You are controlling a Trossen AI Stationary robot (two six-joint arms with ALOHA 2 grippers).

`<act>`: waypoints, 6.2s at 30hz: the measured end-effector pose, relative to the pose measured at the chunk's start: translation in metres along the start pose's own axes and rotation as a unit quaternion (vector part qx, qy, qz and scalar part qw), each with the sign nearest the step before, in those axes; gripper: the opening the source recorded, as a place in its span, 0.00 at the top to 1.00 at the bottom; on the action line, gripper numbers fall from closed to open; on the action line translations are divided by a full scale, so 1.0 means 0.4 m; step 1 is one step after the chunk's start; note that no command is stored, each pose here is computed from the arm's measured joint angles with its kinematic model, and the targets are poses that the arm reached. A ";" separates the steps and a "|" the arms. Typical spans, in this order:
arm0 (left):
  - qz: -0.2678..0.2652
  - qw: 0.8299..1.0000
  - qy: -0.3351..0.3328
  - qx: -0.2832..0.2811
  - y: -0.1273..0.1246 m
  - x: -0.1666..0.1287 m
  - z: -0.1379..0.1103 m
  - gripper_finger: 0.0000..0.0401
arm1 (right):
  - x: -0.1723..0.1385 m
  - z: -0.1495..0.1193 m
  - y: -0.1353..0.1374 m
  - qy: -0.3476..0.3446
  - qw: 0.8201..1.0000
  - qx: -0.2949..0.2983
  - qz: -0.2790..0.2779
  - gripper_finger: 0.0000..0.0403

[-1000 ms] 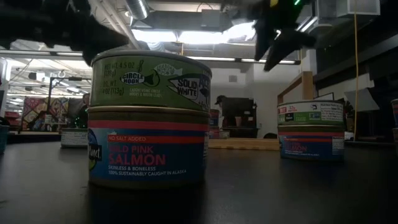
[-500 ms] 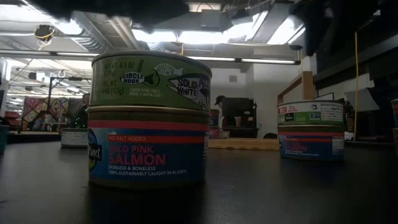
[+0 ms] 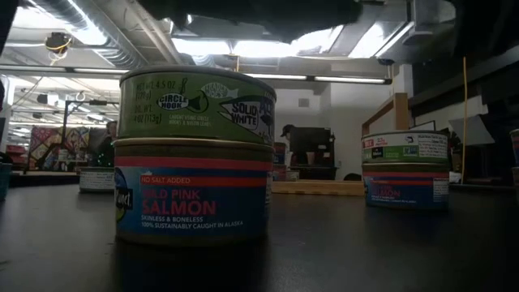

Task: Stack canned seafood by type on shelf
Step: Stack the green tuna can on top of the other green tuna can on the shelf

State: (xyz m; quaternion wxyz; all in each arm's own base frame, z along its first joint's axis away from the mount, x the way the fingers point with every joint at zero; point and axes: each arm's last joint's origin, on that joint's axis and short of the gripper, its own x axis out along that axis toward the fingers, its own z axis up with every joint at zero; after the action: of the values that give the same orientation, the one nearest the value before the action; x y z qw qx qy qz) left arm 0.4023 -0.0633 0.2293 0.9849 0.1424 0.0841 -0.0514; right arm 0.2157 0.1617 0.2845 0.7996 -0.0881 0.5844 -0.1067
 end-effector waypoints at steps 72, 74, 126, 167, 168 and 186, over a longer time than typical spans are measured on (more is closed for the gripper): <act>-0.079 0.921 0.109 0.366 -0.034 0.125 -0.229 0.96 | 0.158 0.019 0.029 -0.086 0.987 -0.121 0.054 0.38; -0.079 0.921 0.108 0.366 -0.034 0.125 -0.228 0.99 | 0.158 0.019 0.029 -0.087 0.987 -0.122 0.054 0.38; -0.112 0.924 0.141 0.339 -0.065 0.115 -0.244 0.99 | 0.157 0.008 0.014 -0.068 0.992 -0.111 0.006 0.38; -0.057 0.969 0.130 0.201 -0.033 0.123 -0.234 0.67 | 0.155 -0.017 -0.008 -0.020 0.999 -0.024 -0.038 0.38; -0.058 0.968 0.129 0.205 -0.030 0.123 -0.234 0.67 | 0.155 -0.016 -0.007 -0.024 0.999 -0.023 -0.039 0.38; -0.049 0.986 0.070 0.141 -0.018 0.138 -0.192 0.71 | 0.176 -0.015 -0.044 0.051 0.998 0.026 -0.005 0.38</act>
State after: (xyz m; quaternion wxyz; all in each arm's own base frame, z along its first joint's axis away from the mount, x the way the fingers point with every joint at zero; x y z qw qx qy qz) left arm 0.4440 -0.0522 0.1446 0.9428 0.2789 0.1520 -0.1010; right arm 0.2297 0.1254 0.2228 0.7700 -0.0646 0.6212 -0.1306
